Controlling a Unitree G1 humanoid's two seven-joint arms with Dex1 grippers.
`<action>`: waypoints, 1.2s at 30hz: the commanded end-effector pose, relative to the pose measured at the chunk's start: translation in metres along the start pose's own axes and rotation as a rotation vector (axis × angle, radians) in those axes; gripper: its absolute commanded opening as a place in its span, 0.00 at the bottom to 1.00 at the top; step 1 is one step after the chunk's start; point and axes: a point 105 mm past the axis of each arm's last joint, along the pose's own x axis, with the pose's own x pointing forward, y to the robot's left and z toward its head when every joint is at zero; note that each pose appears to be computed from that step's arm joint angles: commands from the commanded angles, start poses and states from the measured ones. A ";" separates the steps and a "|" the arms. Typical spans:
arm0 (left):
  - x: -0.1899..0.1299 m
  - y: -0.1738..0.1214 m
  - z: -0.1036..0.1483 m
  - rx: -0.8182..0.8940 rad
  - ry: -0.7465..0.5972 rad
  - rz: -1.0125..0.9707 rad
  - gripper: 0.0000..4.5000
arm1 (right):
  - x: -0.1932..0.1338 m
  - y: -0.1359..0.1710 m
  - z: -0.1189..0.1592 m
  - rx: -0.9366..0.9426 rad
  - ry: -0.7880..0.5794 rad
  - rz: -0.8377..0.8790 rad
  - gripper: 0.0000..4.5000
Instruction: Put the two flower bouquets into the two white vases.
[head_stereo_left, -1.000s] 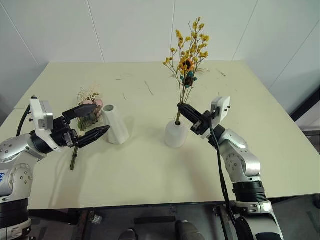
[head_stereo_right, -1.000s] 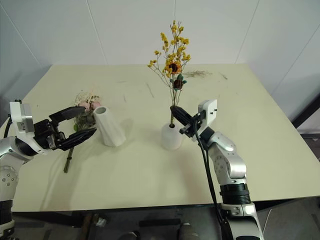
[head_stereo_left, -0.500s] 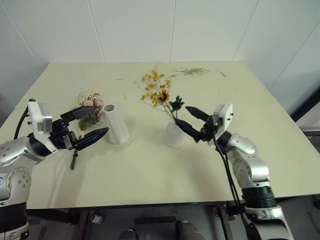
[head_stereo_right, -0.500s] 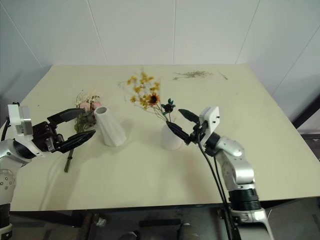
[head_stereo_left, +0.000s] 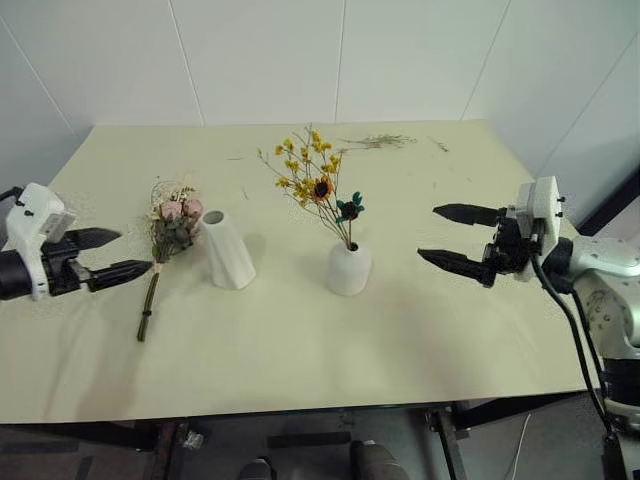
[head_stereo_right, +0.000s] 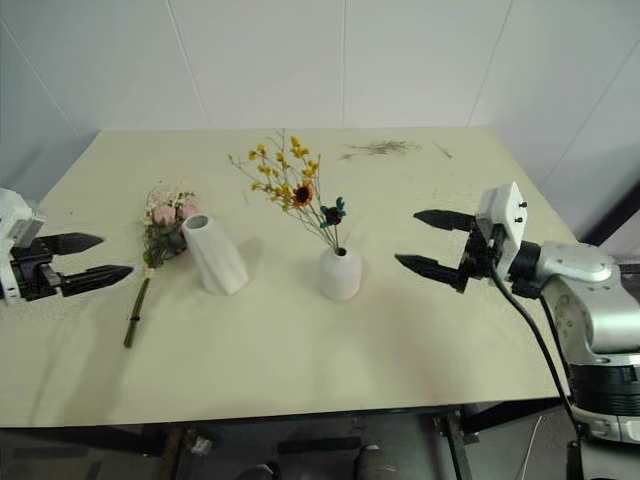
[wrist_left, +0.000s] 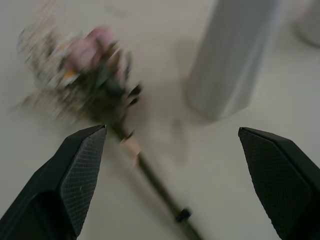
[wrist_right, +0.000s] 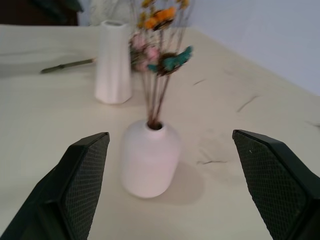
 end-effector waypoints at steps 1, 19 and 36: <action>0.001 0.009 -0.011 -0.034 0.102 0.034 1.00 | 0.000 0.010 0.009 -0.033 0.012 0.089 0.93; 0.084 0.007 -0.037 -0.103 0.378 0.082 1.00 | 0.016 0.017 0.031 -0.086 0.005 0.208 0.93; 0.095 0.007 -0.039 -0.191 0.392 0.064 0.36 | 0.017 0.033 0.039 -0.072 -0.029 0.254 0.93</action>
